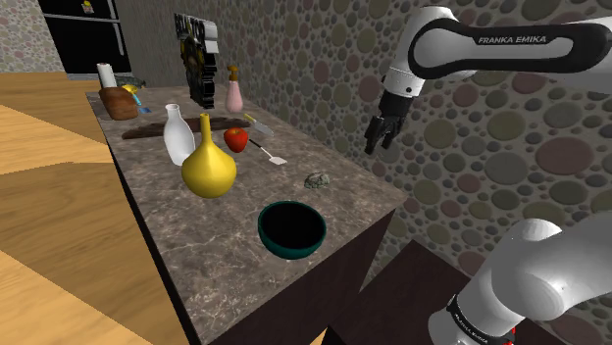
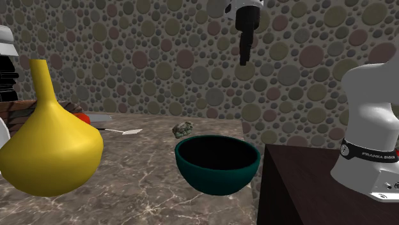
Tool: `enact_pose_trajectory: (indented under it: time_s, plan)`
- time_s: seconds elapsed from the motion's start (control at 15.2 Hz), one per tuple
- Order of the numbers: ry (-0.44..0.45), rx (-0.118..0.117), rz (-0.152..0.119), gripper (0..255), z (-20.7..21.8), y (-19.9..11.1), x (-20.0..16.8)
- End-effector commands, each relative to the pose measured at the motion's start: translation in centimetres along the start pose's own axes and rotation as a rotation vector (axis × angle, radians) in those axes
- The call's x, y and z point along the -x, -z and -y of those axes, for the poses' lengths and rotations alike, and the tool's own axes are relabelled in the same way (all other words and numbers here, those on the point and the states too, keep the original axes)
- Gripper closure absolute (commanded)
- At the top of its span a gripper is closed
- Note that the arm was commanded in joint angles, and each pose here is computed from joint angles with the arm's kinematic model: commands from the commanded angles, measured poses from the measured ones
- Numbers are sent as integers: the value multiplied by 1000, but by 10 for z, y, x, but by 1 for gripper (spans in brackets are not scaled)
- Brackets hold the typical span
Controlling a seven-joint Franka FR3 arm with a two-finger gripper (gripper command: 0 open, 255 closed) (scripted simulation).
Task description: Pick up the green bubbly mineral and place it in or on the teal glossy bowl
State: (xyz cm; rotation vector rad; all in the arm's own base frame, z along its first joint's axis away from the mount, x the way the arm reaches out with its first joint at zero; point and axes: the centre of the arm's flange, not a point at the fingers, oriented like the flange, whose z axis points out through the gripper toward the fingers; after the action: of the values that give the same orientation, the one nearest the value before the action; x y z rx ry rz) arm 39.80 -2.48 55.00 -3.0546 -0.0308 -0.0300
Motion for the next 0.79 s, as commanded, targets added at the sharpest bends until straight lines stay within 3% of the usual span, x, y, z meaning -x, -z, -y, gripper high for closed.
enact_pose_trajectory:
  time_s: [0.0, 0.73]
  plan:
    - [64, -4, 27, 0, -11, -17, -23]
    - [391, -31, 171, 0, -44, -109, -154]
